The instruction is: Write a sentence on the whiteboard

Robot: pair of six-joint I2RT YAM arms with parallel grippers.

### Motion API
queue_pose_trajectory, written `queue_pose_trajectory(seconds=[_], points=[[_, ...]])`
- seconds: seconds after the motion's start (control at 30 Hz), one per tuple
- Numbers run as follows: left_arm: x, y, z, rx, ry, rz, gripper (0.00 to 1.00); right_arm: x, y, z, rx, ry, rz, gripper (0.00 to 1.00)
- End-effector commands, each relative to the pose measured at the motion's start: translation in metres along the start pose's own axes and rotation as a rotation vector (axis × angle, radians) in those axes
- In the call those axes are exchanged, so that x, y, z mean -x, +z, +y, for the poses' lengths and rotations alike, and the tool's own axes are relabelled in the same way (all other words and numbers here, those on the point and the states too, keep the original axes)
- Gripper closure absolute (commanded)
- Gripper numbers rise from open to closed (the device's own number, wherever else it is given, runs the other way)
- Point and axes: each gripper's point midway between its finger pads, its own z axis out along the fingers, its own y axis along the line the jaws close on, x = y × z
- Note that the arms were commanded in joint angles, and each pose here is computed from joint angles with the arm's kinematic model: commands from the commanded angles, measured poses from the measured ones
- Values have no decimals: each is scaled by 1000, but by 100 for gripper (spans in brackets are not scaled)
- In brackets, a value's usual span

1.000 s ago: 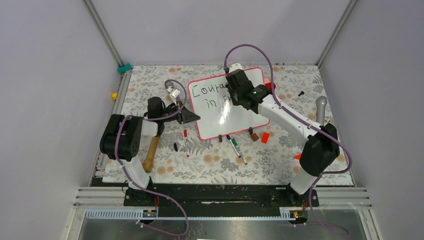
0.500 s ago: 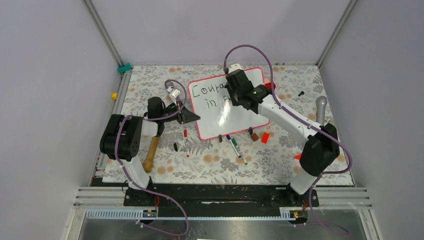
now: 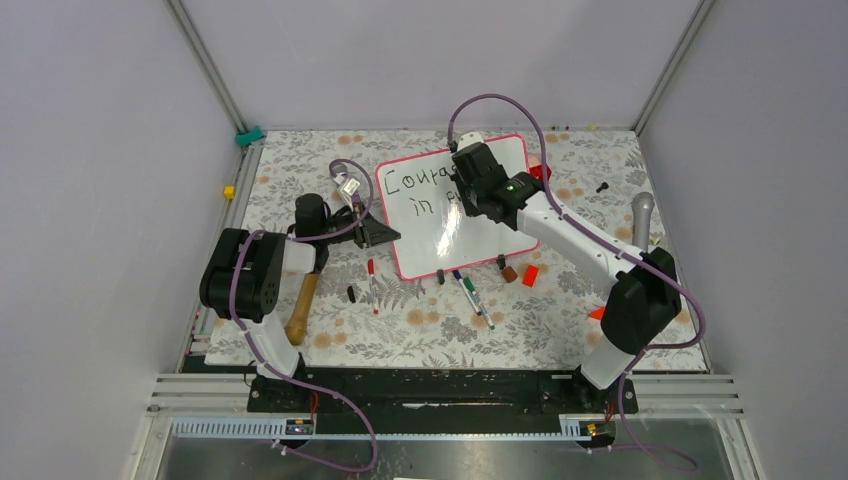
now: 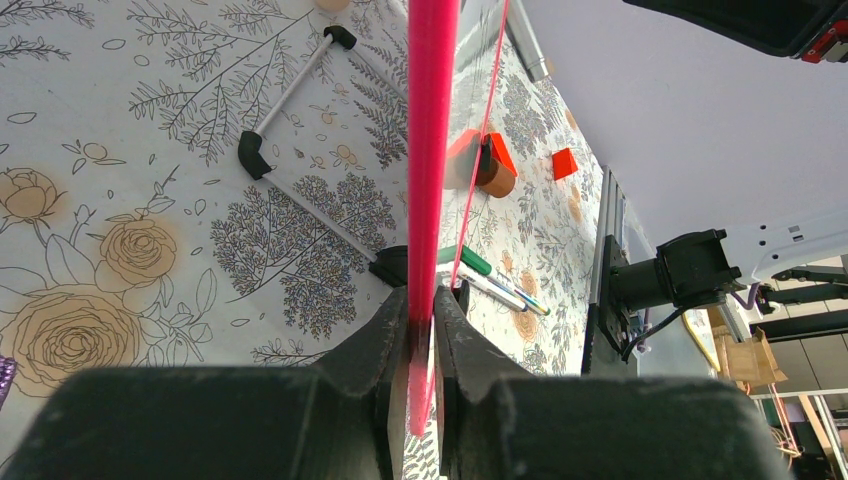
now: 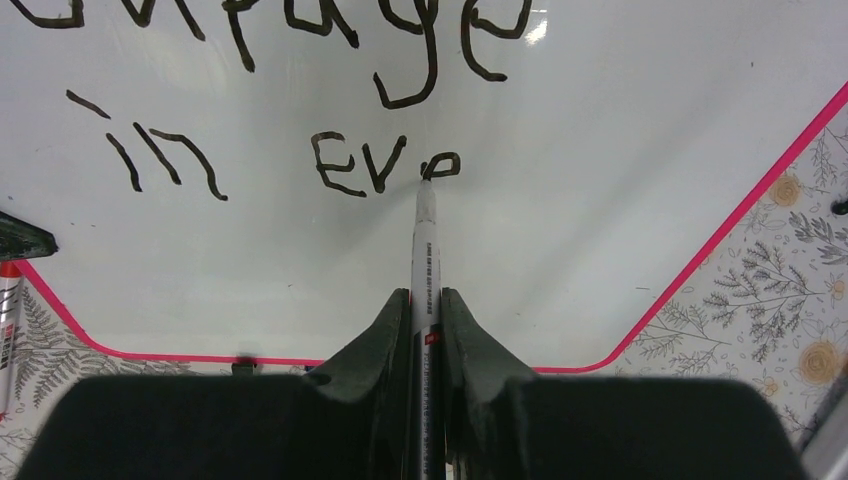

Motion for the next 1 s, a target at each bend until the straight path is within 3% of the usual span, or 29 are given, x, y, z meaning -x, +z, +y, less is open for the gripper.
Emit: queue_pose_trajectory(seconds=[0.0,0.63,0.97], points=[[6,-6,13,57,19,-42,100,-9,-4,-5,-4,-6,24,100],[6,-6,13,56,18,-41,100,2,-8,-24,-106,-6,1,100],[6,-6,12,55,17,-42,100,27,-35,-34,-99,54,-169,100]])
